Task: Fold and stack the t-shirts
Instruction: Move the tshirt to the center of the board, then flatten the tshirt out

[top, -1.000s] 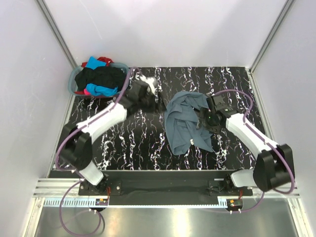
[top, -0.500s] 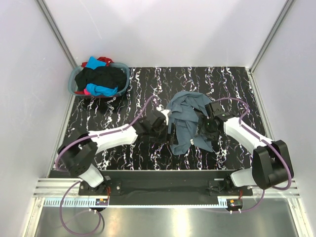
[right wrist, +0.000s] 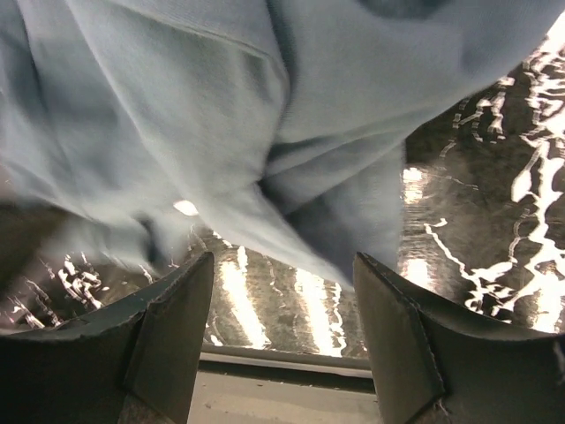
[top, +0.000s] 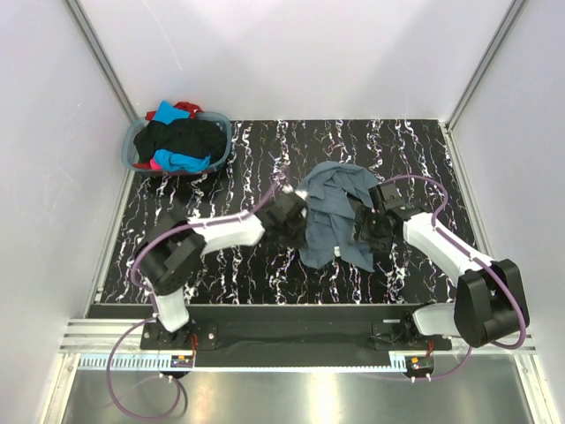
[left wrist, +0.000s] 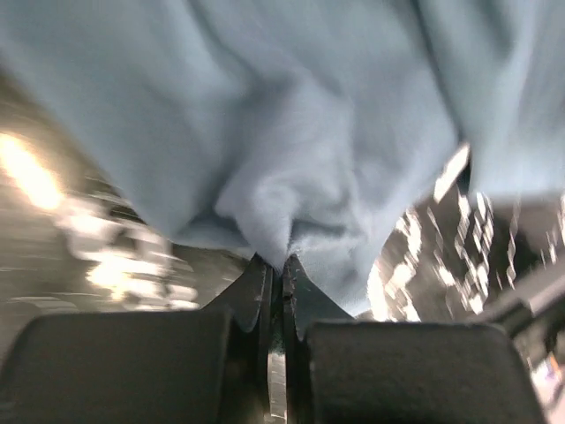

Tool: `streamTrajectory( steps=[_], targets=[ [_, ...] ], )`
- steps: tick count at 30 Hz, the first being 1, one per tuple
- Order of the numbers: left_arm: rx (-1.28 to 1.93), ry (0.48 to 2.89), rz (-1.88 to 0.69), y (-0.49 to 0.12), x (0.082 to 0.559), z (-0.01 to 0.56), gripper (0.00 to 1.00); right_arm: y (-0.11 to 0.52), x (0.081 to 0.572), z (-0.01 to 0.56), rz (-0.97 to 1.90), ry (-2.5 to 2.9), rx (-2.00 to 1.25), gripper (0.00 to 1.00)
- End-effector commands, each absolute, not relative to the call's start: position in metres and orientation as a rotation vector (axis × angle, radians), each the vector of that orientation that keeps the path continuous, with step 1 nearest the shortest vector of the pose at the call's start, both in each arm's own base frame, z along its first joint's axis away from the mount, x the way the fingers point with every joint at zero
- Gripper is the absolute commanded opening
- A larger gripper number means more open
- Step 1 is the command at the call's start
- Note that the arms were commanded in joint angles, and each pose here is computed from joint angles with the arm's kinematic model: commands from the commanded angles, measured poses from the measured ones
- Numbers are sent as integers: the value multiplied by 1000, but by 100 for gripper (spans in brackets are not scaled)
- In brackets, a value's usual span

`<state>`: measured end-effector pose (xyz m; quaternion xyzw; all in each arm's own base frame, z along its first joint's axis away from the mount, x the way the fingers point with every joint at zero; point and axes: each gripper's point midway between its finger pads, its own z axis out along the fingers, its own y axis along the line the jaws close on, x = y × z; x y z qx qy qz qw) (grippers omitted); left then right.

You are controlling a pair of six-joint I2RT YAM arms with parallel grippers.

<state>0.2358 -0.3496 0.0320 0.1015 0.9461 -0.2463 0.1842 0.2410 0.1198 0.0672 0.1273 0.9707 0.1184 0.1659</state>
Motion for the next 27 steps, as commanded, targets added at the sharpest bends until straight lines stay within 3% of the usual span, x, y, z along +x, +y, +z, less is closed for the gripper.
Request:
streamTrajectory(
  steps=[1, 7, 11, 15, 27],
  targets=[
    [103, 2474, -500, -292, 323, 90, 0, 133, 245, 76, 430, 2765, 304, 72],
    [39, 2490, -537, -271, 374, 92, 0, 158, 243, 76, 586, 2736, 222, 71],
    [49, 2477, -598, -280, 394, 100, 0, 199, 233, 78, 621, 2738, 5, 71],
    [48, 2470, -606, -281, 399, 102, 0, 201, 236, 69, 562, 2747, 16, 70],
    [147, 2486, -667, -283, 387, 99, 0, 273, 254, 96, 766, 2503, 89, 62]
  ],
)
